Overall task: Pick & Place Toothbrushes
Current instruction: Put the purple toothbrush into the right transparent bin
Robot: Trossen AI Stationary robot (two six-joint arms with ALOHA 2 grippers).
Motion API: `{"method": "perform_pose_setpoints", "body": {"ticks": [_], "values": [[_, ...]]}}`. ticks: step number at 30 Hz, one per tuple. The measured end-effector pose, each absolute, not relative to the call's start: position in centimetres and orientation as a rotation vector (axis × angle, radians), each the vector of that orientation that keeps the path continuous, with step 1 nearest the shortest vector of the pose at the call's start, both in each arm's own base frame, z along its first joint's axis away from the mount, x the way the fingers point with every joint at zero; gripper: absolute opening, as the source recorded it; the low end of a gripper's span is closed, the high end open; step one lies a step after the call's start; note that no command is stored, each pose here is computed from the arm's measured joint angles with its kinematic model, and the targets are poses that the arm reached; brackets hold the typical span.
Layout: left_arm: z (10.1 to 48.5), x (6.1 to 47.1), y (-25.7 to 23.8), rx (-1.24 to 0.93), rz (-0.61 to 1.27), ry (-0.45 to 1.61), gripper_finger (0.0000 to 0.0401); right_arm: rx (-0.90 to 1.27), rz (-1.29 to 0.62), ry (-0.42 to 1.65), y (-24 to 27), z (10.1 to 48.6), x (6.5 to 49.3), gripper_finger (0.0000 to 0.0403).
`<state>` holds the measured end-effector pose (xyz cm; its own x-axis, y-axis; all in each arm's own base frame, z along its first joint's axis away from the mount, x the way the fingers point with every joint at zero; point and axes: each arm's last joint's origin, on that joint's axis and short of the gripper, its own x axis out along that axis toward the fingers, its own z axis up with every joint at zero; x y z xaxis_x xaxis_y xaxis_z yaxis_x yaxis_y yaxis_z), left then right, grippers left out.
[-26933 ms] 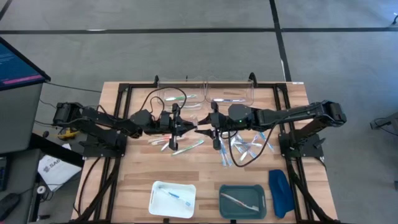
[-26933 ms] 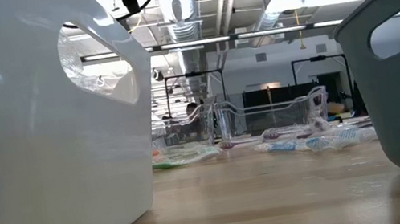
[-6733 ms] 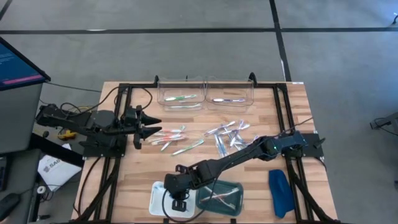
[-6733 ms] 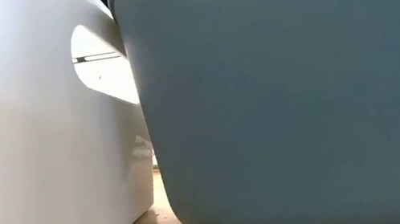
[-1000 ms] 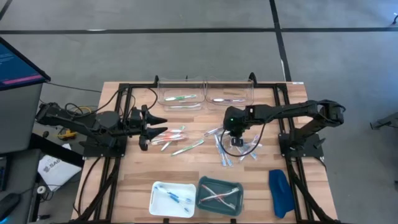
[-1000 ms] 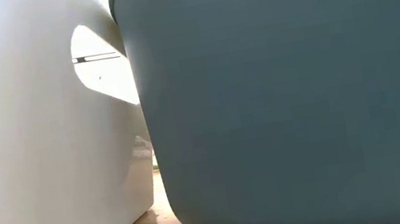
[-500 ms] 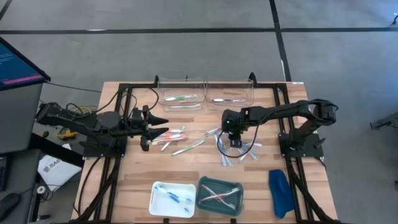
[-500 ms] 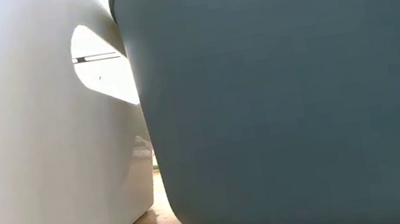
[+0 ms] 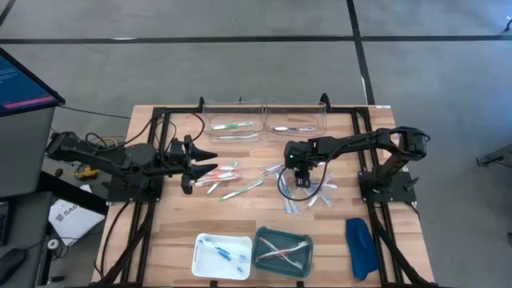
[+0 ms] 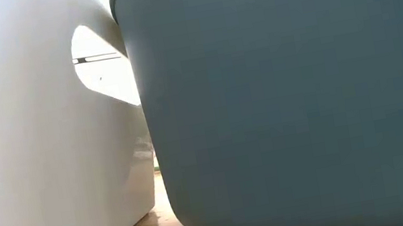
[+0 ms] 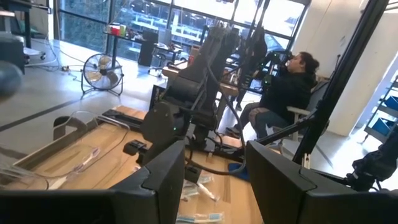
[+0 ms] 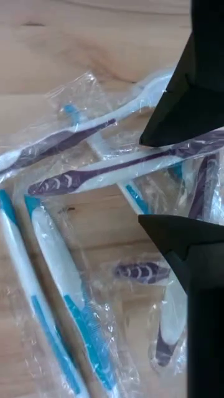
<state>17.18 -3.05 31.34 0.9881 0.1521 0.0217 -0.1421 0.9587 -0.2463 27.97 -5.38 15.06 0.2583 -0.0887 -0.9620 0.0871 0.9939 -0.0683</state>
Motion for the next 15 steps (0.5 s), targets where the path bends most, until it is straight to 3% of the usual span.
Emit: {"method": "perform_pose_setpoints", "body": {"ticks": [15], "values": [[31.33, 17.18, -3.05, -0.247, 0.149, -0.040, 0.0163, 0.014, -0.155, 1.336, -6.27, 14.30, 27.55, 0.0093]]}}
